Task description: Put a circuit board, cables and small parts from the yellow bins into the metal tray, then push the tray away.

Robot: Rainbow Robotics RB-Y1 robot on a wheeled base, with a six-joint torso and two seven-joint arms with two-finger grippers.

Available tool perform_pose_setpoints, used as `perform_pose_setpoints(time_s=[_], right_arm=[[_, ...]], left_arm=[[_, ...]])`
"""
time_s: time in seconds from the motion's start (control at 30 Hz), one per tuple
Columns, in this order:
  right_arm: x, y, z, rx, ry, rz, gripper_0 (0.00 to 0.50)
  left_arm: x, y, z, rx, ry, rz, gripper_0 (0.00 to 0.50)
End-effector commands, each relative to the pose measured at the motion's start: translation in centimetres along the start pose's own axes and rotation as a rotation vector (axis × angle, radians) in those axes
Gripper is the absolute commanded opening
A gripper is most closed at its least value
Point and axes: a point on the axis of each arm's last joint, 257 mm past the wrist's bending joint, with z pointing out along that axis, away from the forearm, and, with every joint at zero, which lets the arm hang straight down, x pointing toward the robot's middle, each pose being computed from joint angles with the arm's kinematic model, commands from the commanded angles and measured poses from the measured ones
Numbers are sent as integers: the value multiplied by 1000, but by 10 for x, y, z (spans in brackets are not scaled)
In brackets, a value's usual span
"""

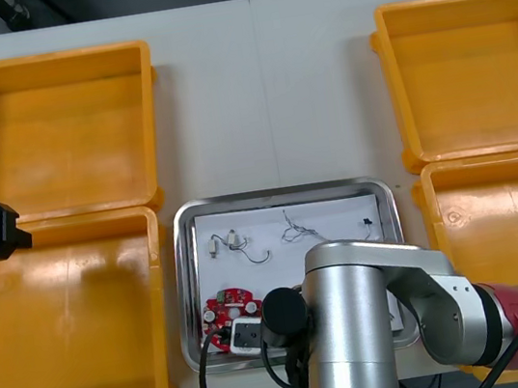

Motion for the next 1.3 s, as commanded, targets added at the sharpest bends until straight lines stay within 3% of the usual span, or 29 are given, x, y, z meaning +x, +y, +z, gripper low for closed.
perform_pose_setpoints(time_s=[0.03,0.57,0.9,0.93,0.97,1.0,1.03,1.07,1.3], right_arm=[[-10,25,2,-40,-24,-74,500],[-1,40,13,-29,-3,-101,500],[-9,42,14,-14,-33,-103,500],[-11,41,14,-11,-37,-101,421],[-11,41,14,-10,-37,-99,271],[-11,39,14,-6,-38,-96,216],[-11,40,14,-5,-38,-96,78],[-11,39,14,-5,-38,-93,15],[-14,37,13,6,-43,-91,0]], left_arm=[[-3,8,-12,-20,-26,98,500],[-3,8,-12,-20,-26,98,500],[-3,8,-12,-20,-26,98,500],[-3,8,-12,-20,-26,98,500],[-3,8,-12,-20,-26,98,500],[-3,8,-12,-20,-26,98,500],[-3,8,-12,-20,-26,98,500],[-3,8,-12,-20,-26,98,500],[-3,8,-12,-20,-26,98,500]])
